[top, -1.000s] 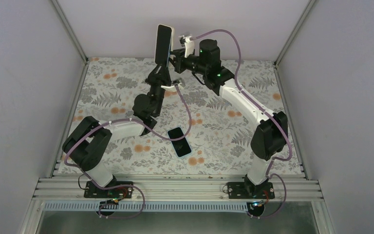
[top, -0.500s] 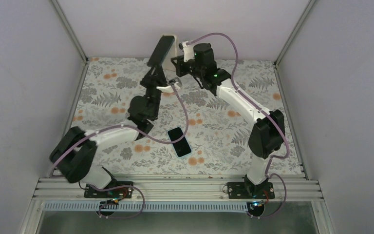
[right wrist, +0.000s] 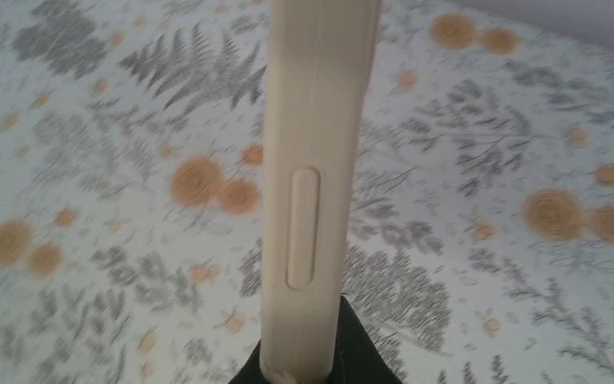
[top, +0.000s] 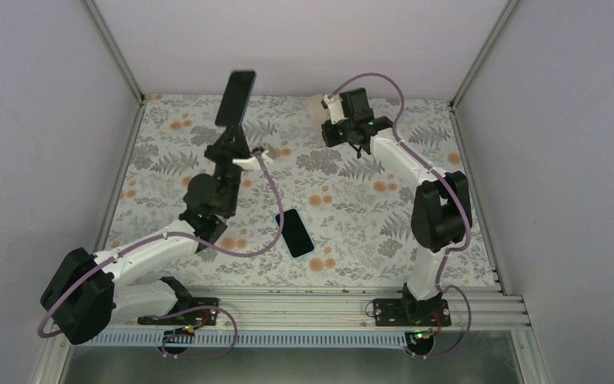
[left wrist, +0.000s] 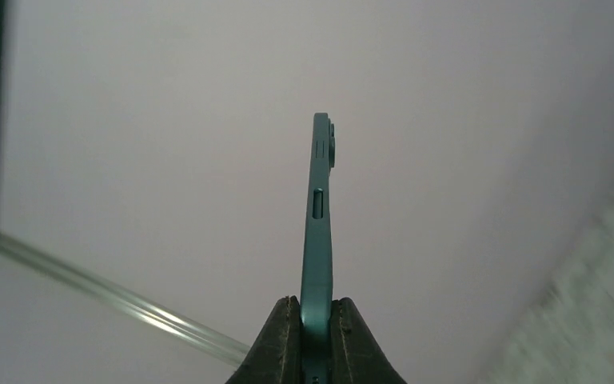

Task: Take the phone out of the phone case
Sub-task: Remove the phone case from the phone, then place the phone at the center of the board, then place the phone case at the center of the board, then pick up the phone at the center of the board.

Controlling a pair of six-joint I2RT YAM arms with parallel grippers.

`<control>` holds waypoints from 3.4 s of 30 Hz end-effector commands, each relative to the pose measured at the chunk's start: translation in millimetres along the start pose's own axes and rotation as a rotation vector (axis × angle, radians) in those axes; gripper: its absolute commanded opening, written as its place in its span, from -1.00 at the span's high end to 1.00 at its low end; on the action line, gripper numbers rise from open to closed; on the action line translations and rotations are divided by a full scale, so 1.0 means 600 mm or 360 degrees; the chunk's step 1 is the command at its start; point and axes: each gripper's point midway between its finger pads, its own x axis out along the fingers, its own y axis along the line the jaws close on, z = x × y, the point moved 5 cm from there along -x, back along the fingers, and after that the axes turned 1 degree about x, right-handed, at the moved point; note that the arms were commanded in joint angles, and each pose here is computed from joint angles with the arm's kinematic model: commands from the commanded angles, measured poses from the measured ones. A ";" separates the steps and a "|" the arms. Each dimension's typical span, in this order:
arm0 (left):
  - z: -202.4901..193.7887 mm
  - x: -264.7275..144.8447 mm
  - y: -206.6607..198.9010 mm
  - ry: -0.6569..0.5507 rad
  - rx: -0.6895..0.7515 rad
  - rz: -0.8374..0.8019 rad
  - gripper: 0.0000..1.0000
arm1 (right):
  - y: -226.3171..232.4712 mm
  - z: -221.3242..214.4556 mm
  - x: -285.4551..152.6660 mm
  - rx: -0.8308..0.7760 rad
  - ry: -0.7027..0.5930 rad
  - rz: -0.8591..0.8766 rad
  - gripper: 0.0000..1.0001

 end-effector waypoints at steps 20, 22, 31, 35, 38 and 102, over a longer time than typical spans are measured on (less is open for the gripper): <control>-0.224 -0.143 -0.291 0.0474 0.0565 -0.0991 0.95 | -0.028 -0.203 0.053 -0.0011 0.0792 0.0507 0.93; -0.230 -0.149 -0.304 0.0490 0.0585 -0.1039 0.95 | -0.032 -0.212 0.055 0.0006 0.0836 0.0508 0.93; -0.235 -0.175 -0.343 0.0525 0.0562 -0.1378 0.16 | -0.089 -0.220 0.042 0.0052 0.0925 0.0341 0.44; -0.230 -0.192 -0.352 0.0520 0.0526 -0.1576 -0.25 | -0.140 -0.178 -0.001 -0.0151 0.0891 -0.0099 -0.10; -0.231 -0.210 -0.362 0.0553 0.0501 -0.1767 -0.54 | -0.161 -0.126 -0.059 -0.0284 0.0799 -0.0362 -0.39; -0.188 -0.020 -0.112 0.0711 -0.0827 -0.1717 -1.00 | 0.183 -0.420 -0.008 -0.1206 0.0855 0.0280 -1.00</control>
